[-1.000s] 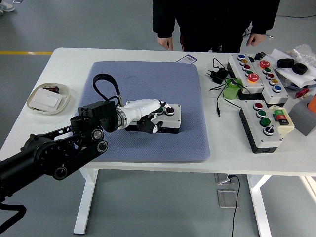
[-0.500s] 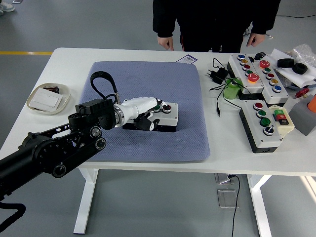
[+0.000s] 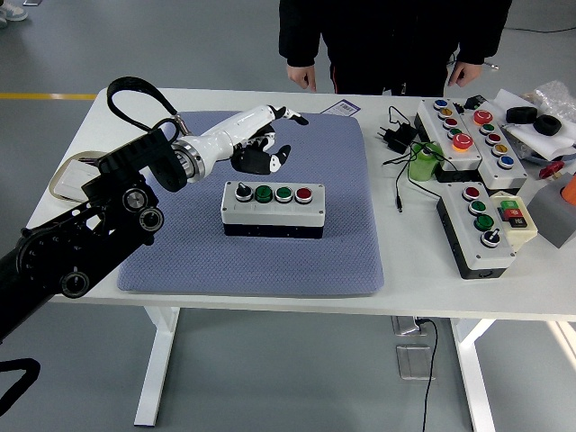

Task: Pick up the button,place it on the desk,press the button,press the button

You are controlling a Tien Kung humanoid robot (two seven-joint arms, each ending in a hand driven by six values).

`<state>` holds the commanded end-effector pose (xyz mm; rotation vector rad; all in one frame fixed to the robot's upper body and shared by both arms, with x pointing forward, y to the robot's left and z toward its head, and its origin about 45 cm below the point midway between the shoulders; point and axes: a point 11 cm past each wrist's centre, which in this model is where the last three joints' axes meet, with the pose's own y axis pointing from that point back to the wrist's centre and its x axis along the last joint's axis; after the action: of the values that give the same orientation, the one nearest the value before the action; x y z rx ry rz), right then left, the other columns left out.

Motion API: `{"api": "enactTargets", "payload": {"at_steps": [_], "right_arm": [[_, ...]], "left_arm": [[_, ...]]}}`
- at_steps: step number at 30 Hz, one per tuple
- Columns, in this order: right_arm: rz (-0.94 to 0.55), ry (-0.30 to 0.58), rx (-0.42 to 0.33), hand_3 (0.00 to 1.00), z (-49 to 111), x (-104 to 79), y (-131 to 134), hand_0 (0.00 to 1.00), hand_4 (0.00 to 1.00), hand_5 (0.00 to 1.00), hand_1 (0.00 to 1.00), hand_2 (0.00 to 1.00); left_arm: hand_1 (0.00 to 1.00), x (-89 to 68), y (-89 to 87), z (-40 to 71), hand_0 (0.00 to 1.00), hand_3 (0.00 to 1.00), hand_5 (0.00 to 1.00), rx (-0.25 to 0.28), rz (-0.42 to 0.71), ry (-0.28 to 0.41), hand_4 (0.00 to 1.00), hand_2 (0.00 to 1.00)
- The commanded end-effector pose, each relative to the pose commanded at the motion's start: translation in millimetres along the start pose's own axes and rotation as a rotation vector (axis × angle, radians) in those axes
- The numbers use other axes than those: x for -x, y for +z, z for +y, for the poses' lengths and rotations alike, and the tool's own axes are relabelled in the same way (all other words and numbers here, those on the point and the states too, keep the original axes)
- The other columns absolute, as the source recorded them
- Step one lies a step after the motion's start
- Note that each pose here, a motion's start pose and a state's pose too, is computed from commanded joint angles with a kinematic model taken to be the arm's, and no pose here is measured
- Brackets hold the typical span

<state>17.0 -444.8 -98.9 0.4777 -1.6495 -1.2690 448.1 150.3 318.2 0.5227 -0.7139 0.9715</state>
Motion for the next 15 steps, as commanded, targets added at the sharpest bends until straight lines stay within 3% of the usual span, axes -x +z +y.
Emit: {"api": "enactTargets", "payload": {"at_steps": [2, 3, 8, 9, 14, 15], "right_arm": [[-0.001, 0.000, 0.000, 0.590, 0.0, 0.0, 0.0, 0.643, 0.250, 0.360, 0.507, 0.549], [-0.001, 0.000, 0.000, 0.590, 0.0, 0.2, 0.0, 0.643, 0.250, 0.360, 0.507, 0.549], [-0.003, 0.000, -0.001, 0.590, 0.0, 0.0, -0.1, 0.643, 0.250, 0.360, 0.507, 0.549], [-0.003, 0.000, 0.000, 0.589, -0.1, -0.1, 0.1, 0.643, 0.250, 0.360, 0.507, 0.549], [-0.004, 0.001, 0.003, 0.589, -0.4, -0.5, 1.4, 0.643, 0.250, 0.360, 0.507, 0.549], [-0.004, 0.001, 0.003, 0.589, -0.5, -0.6, 1.6, 0.643, 0.250, 0.360, 0.507, 0.549]], "left_arm": [[0.002, -20.0, -2.9, 4.0, 0.002, 0.839, 0.348, 0.022, 0.091, 0.085, 0.677, 0.068], [0.411, -36.9, -8.3, 8.5, 0.330, 0.890, 0.682, 0.035, 0.156, 0.155, 0.836, 0.430], [0.411, -77.5, -32.8, 23.6, 0.330, 0.890, 0.682, 0.041, 0.399, 0.296, 0.836, 0.430], [0.755, -84.2, -42.7, 28.1, 0.728, 0.911, 0.950, 0.030, 0.442, 0.311, 0.834, 0.799], [0.755, -109.5, -87.1, 51.2, 0.728, 0.911, 0.950, 0.002, 0.685, 0.358, 0.834, 0.799], [0.839, -111.8, -93.2, 55.0, 0.837, 0.902, 0.998, 0.001, 0.725, 0.363, 0.829, 0.868]]}}
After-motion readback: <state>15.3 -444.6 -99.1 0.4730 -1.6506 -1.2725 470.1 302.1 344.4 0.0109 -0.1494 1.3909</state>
